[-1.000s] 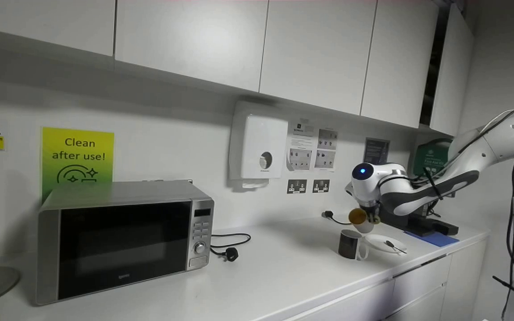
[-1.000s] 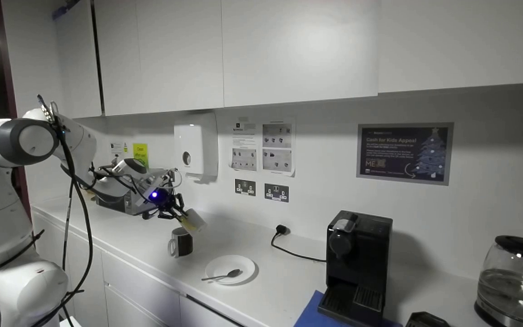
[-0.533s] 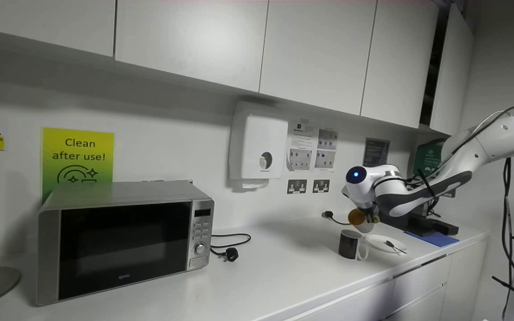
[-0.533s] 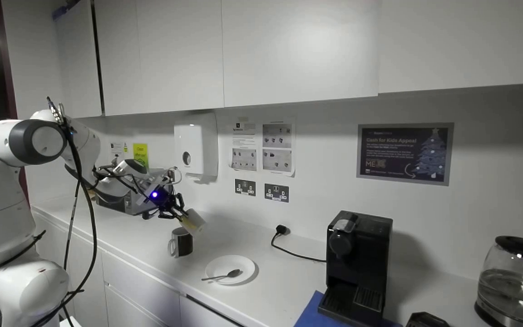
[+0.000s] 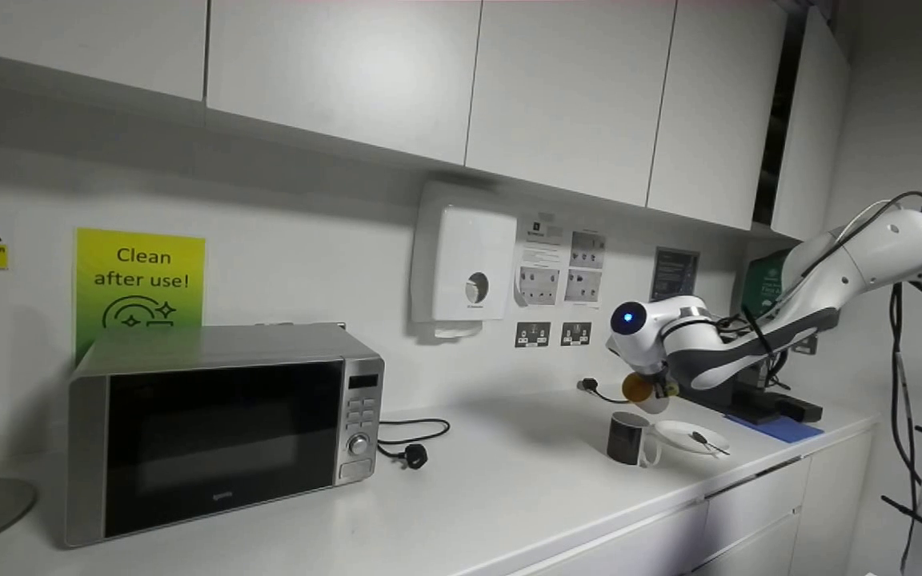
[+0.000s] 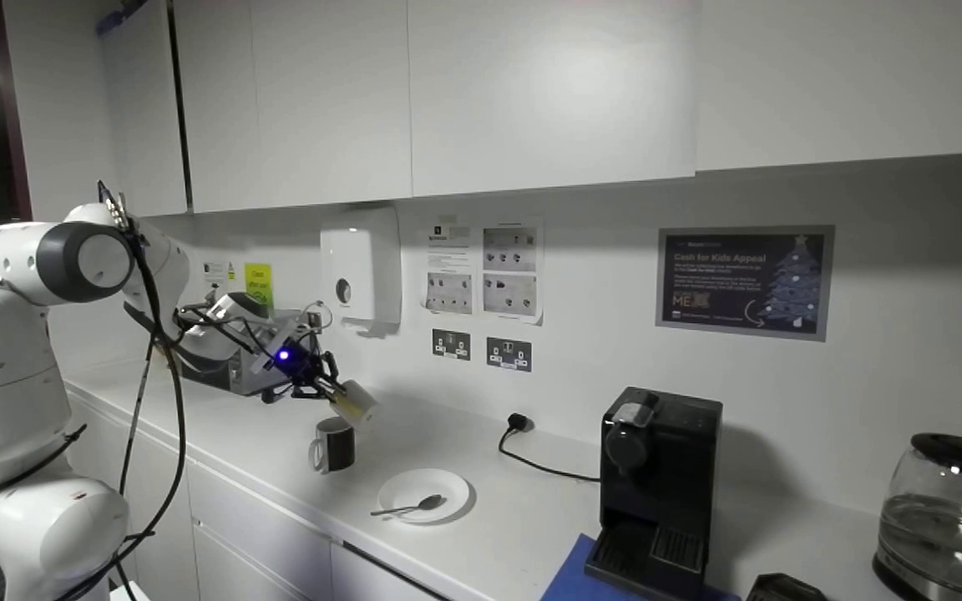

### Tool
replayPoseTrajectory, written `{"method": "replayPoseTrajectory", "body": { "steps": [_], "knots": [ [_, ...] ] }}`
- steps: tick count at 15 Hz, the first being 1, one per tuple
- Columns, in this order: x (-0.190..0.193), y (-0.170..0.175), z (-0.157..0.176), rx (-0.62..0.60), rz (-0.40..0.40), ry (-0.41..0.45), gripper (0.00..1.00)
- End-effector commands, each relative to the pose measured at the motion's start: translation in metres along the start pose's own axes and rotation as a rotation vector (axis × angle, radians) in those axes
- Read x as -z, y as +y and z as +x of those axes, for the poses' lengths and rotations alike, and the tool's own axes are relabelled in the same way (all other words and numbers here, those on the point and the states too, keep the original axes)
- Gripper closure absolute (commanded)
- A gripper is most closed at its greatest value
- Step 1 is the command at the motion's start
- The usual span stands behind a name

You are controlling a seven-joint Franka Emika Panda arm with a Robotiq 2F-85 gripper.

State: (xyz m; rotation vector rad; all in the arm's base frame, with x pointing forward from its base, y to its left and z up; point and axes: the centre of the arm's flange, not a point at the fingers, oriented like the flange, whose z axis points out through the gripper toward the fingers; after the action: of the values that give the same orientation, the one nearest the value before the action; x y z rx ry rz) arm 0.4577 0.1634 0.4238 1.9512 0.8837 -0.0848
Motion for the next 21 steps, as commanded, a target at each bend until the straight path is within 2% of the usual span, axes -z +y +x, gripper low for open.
{"method": "replayPoseTrajectory", "body": {
  "steps": [1, 14, 21],
  "knots": [
    [0.014, 0.015, 0.006, 0.023, -0.058, -0.045, 0.96],
    [0.017, 0.008, 0.011, 0.089, -0.127, -0.176, 0.96],
    [0.027, 0.003, 0.010, 0.117, -0.154, -0.216, 0.96]
  ]
}}
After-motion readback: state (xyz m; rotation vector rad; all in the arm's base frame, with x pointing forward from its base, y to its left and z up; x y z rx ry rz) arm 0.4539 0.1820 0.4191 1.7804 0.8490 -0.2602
